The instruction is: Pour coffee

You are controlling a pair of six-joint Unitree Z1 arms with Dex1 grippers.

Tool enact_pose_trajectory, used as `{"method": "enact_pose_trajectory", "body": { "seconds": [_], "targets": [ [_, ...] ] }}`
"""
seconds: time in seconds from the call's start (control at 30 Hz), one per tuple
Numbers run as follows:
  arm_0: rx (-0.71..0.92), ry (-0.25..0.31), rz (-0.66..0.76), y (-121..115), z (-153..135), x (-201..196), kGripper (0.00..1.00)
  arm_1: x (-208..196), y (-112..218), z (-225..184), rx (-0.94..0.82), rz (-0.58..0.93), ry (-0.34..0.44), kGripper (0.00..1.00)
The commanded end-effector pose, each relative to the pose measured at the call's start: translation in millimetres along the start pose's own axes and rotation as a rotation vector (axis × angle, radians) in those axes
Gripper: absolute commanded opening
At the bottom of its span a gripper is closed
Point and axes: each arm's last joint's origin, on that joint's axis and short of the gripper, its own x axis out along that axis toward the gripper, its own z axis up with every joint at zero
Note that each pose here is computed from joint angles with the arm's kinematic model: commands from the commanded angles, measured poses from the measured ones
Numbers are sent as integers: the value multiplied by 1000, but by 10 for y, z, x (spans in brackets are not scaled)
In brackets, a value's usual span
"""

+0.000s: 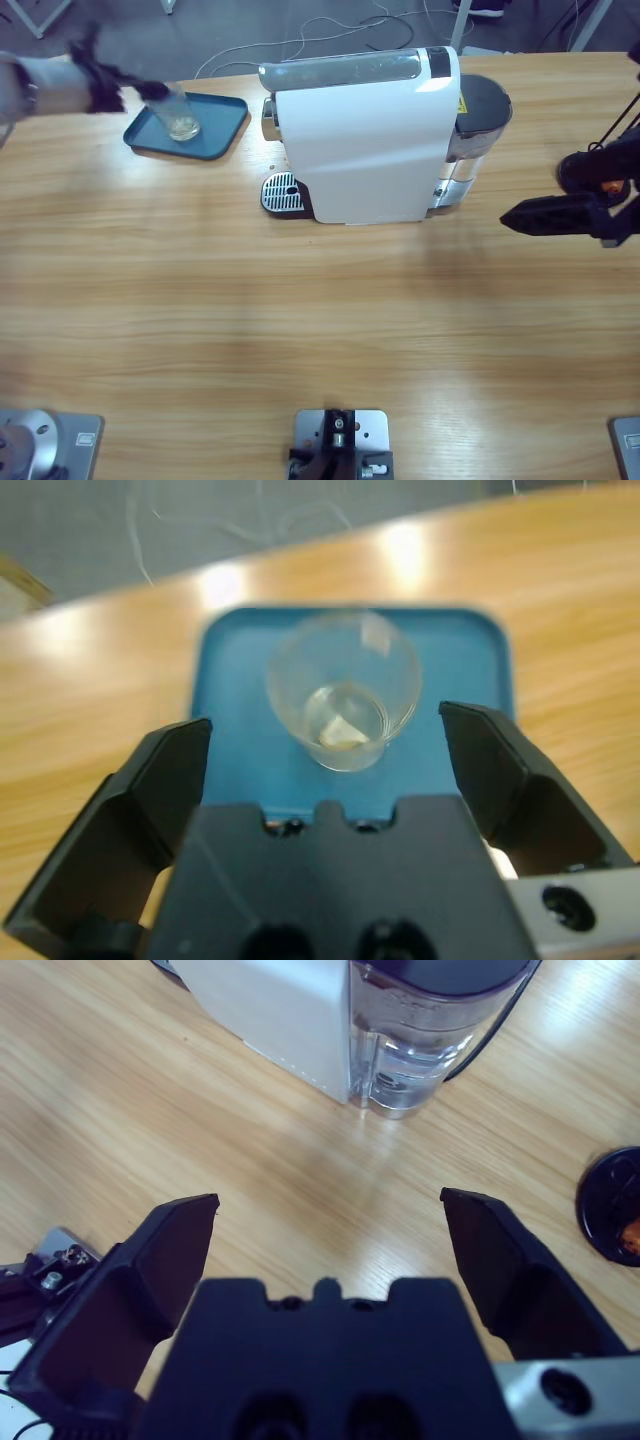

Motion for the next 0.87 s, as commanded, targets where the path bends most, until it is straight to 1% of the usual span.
{"method": "enact_pose_trajectory", "body": {
  "seconds": [0.03,0.1,0.17,0.2,0.27,0.3,0.37,0.4,0.47,0.57,0.87],
  "targets": [
    [58,-20,-83,-551,-32,-1251,982,-256,-39,-186,-17,-43,-33,1000],
    [63,-6,-157,-732,-188,-1557,982,-344,-42,-199,-12,-38,-61,1000],
    [101,24,-271,-930,-369,-1824,982,-410,-49,-236,-7,-36,-72,1000],
    [124,49,-341,-1008,-450,-1907,982,-432,-53,-256,-4,-36,-69,1000],
    [189,139,-537,-1195,-584,-2031,982,-468,-61,-299,2,-38,-55,1000],
    [233,170,-615,-1272,-638,-2132,982,-482,-65,-324,2,-40,-46,1000],
    [285,217,-689,-1312,-724,-2295,982,-504,-75,-380,1,-44,-20,1000],
    [290,222,-695,-1281,-750,-2351,982,-521,-81,-411,1,-45,-13,1000],
    [284,205,-664,-1190,-776,-2417,982,-566,-90,-459,1,-44,-23,1000],
    [257,185,-623,-1106,-741,-2408,982,-602,-93,-476,6,-41,-36,1000],
    [237,184,-562,-1036,-740,-2358,982,-615,-96,-497,8,-40,-35,1000]
  ]
}}
